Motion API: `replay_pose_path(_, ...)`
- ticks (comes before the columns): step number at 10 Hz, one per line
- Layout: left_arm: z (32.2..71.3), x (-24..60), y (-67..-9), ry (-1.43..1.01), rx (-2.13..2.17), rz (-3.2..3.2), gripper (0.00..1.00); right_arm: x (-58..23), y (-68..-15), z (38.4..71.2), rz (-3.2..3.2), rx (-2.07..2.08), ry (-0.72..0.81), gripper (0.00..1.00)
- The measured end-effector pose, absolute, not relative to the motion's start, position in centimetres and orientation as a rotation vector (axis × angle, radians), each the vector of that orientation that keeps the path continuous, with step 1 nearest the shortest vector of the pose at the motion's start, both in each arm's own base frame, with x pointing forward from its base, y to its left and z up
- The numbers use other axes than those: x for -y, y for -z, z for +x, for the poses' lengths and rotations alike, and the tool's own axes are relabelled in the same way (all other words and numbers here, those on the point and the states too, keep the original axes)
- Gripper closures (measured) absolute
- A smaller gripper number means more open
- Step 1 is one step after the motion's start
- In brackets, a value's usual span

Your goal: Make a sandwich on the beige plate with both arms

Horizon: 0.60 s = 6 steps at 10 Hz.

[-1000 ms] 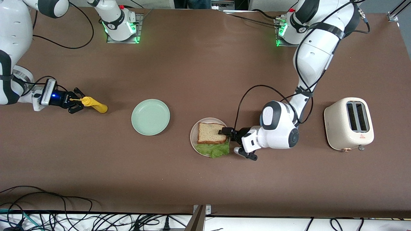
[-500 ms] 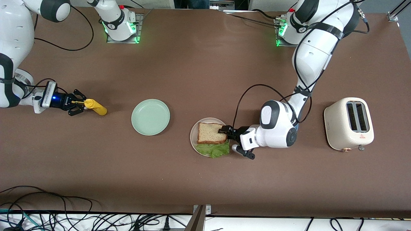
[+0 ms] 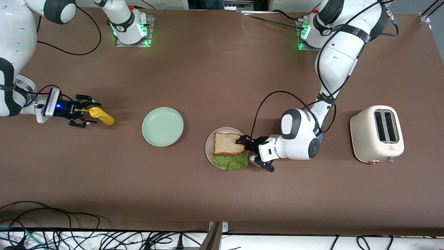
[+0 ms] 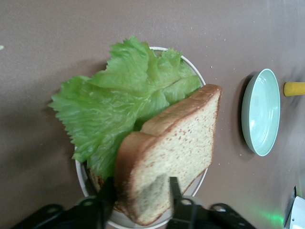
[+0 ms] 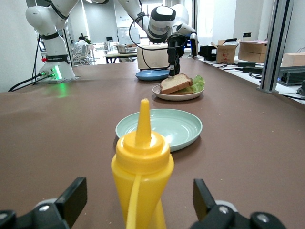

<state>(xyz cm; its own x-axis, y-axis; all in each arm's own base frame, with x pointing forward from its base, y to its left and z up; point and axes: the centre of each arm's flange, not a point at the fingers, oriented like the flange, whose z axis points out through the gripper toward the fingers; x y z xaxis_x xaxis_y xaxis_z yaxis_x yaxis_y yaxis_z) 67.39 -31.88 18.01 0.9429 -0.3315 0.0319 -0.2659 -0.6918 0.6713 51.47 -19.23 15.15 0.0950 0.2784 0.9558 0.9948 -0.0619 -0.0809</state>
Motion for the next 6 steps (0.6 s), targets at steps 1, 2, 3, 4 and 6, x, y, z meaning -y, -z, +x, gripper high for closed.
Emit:
replay_pose_path(1, 67.4, 31.9, -18.0, 0.117, 0.422, 2.371, 0.74, 19.2, -16.1, 52.5, -1.507, 1.289, 0.998, 0.0)
replay_pose_path(2, 67.4, 31.9, -18.0, 0.116, 0.424, 2.371, 0.85, 19.4, -18.0, 54.2, -1.522, 1.26, 0.955, 0.0)
replay_pose_path(3, 67.4, 31.8, -18.0, 0.116, 0.424, 2.371, 0.88, 19.9, -20.5, 56.1, -1.545, 1.244, 0.911, 0.0)
replay_pose_path(4, 67.4, 31.8, -18.1, 0.116, 0.425, 2.37, 0.89, 20.3, -23.0, 57.7, -1.568, 1.24, 0.876, 0.0)
replay_pose_path(6, 67.2, 32.0, -18.9, 0.146, 0.445, 2.354, 0.89, 20.1, -25.7, 58.9, -1.565, 1.221, 0.795, 0.0)
